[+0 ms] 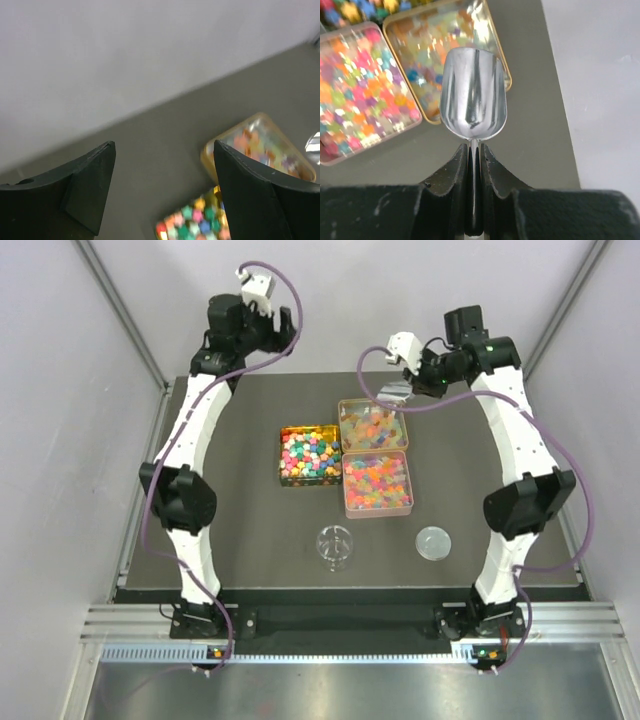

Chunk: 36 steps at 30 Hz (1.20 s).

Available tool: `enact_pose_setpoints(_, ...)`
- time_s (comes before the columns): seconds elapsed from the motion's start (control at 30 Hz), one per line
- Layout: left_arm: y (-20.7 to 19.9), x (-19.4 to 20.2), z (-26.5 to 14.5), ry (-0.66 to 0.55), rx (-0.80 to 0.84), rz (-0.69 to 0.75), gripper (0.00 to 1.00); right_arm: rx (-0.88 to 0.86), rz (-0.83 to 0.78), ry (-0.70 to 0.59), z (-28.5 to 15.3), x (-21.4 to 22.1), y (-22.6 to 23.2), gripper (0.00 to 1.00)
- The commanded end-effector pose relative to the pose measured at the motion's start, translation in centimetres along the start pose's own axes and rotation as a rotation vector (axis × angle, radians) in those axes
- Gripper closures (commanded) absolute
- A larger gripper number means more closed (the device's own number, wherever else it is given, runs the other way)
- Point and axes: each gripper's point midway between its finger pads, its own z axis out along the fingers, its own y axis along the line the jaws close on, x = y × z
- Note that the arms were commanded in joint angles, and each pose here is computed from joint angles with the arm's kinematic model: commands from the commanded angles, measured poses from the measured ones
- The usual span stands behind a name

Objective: Pack the candies
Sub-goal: Scoop the fake candies from the storage box.

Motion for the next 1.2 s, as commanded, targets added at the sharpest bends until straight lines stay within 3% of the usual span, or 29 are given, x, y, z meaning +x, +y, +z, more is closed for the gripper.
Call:
enact_pose_setpoints(0.0, 2.6, 12.5, -1.3, 0.399, -0.092, -0.325, 0.18, -0.047, -0.168, 0.163, 0.0, 2.8, -0.5, 1.00)
enact_pose_setpoints(0.07, 1.1, 15.0, -1.1, 0.442, -0.040, -0.384, 0.19, -0.101, -0.237, 0.225, 1.4, 4.1, -0.2, 1.00)
enact_pose_setpoints(0.23, -0.9, 17.0, -0.6, 0.488, 0.009, -0.364, 0.20, -0.096, -0.362, 0.284, 3.6, 5.4, -1.8, 1.00)
enact_pose_setpoints(0.47, -1.3, 17.2, 0.3, 0.480, 0.051, -0.374, 0.20, -0.125, -0.438, 0.317, 5.8, 6.1, -2.2, 1.00)
enact_pose_setpoints(0.63, -2.3, 16.2, 0.4, 0.456, 0.117, -0.371, 0.21, -0.095, -0.350, 0.213, 2.8, 3.0, -0.9, 1.00)
enact_pose_setpoints(0.77, -4.5, 16.5, -0.8, 0.481, 0.225, -0.418, 0.32, -0.222, -0.278, 0.173, -0.4, 2.5, 4.3, 1.00)
enact_pose_setpoints(0.9, -6.4, 18.3, -1.6, 0.539, 0.287, -0.451, 0.41, -0.297, -0.244, 0.221, -2.6, 3.8, 8.6, 1.00)
enact_pose_setpoints(1.17, -8.0, 17.6, -1.4, 0.527, 0.284, -0.396, 0.41, -0.263, -0.103, 0.401, -2.6, 5.0, 10.8, 1.00)
